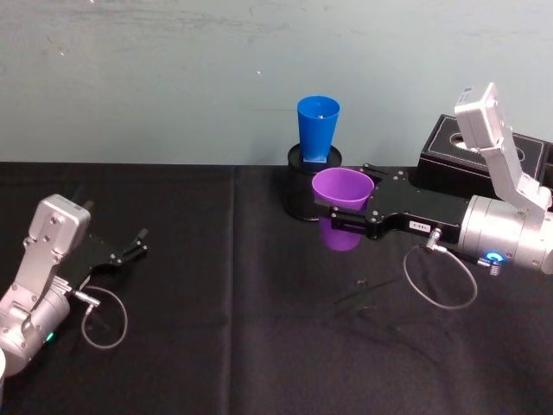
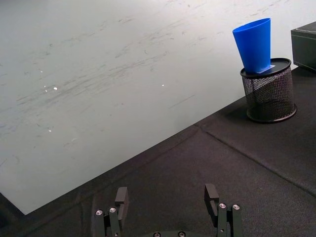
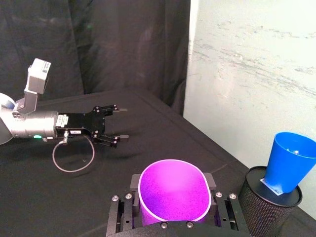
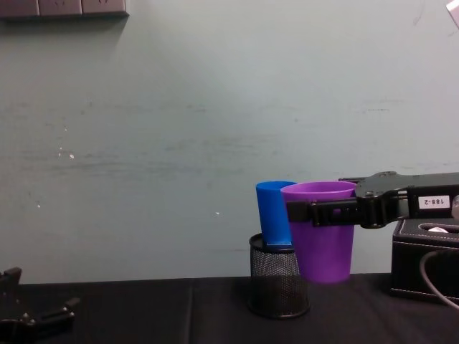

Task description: Pick up one cup with a gripper and tap it against the other cup.

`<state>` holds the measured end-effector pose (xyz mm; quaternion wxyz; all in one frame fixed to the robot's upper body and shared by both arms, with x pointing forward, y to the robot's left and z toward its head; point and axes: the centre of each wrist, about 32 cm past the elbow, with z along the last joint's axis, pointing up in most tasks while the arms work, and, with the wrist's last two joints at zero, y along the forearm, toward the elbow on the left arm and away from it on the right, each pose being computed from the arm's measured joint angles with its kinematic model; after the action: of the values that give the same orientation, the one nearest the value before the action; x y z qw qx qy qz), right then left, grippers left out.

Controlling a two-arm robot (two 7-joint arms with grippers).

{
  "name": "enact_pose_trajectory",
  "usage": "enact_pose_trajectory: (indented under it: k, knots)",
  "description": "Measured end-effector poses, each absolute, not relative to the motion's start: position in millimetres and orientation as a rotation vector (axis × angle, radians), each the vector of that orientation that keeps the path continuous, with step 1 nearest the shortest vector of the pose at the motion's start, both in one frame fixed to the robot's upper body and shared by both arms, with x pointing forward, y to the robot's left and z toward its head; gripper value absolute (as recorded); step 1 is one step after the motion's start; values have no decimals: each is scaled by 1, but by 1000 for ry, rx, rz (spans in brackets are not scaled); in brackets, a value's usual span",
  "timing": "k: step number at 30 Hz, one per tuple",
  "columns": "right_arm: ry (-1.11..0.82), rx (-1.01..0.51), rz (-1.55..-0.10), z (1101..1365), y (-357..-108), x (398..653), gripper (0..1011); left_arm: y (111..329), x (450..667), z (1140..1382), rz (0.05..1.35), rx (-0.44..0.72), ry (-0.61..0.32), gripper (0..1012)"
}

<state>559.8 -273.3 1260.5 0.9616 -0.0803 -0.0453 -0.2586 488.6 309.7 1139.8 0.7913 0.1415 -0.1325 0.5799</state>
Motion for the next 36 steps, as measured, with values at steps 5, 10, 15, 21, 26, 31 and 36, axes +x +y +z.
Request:
enact_pose_trajectory:
  k: [5, 10, 15, 21, 26, 31, 36]
  knots:
    - [-91, -162, -524, 1260, -273, 560, 746, 310, 489, 1140, 1248, 304, -285, 1011]
    - [-91, -162, -524, 1260, -273, 560, 746, 310, 489, 1140, 1248, 304, -285, 1011]
    - [-91, -162, -524, 1260, -273, 560, 746, 310, 489, 1140, 1248, 304, -285, 1011]
    - [-91, -161, -525, 1260, -274, 560, 746, 310, 489, 1140, 1248, 304, -285, 1011]
    - [-91, -161, -525, 1260, -274, 560, 746, 310, 489, 1140, 1248, 304, -285, 1011]
    - [-91, -161, -525, 1260, -274, 560, 746, 310, 489, 1140, 1248, 304, -285, 1011]
    - [-91, -161, -525, 1260, -274, 560, 746, 310, 489, 1140, 1248, 304, -285, 1012]
